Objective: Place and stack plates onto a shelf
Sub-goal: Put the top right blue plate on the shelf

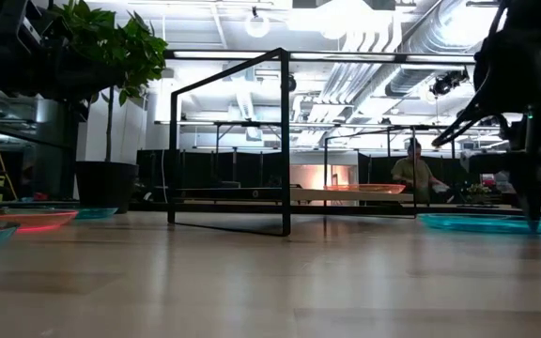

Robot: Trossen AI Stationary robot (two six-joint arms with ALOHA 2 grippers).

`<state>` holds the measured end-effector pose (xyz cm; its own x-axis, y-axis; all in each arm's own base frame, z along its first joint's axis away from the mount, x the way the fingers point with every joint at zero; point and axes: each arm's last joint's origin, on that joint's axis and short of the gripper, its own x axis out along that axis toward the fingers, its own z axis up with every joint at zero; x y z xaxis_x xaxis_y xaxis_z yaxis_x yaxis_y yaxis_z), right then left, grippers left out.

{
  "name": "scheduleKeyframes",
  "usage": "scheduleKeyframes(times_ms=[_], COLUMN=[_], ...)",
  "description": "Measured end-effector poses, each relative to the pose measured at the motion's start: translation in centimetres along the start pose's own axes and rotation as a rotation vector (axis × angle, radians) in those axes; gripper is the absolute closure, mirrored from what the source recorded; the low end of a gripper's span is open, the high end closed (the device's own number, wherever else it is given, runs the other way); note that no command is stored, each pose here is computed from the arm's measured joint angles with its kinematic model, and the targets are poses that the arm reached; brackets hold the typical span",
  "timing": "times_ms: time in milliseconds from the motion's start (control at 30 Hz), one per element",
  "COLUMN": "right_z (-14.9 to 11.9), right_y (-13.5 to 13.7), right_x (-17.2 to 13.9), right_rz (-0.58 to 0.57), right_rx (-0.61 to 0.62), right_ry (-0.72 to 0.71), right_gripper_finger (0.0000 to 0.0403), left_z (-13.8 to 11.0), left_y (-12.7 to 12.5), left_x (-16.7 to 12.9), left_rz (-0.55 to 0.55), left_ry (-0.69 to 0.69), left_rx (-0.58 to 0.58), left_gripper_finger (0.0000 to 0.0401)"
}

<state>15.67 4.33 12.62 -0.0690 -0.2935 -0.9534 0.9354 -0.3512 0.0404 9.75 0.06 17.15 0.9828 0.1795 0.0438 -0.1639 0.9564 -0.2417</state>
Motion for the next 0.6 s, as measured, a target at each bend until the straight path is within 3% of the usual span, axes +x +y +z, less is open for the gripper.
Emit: scheduleKeyframes(times_ms=[200, 400, 600], right_z=[0.6, 0.8, 1.3], right_y=[0.2, 0.5, 0.3], right_x=[0.7, 0.4, -1.1], right_rz=[-0.011, 0.013, 0.07], right_rx=[0.032, 0.017, -0.029], right_ry=[-0.004, -0.04, -0.014], right_gripper_finger=[0.0294, 0.0393, 0.04], left_z=[0.0, 0.0, 0.0], left_y=[0.0, 0.0, 0.0], left_x=[0.0, 0.0, 0.0], left_rz=[0.001, 0.001, 0.001], left_ry=[0.003, 0.003, 0.004], left_rx=[0.001, 0.001, 0.001], left_gripper_finger=[0.04, 0.04, 0.04])
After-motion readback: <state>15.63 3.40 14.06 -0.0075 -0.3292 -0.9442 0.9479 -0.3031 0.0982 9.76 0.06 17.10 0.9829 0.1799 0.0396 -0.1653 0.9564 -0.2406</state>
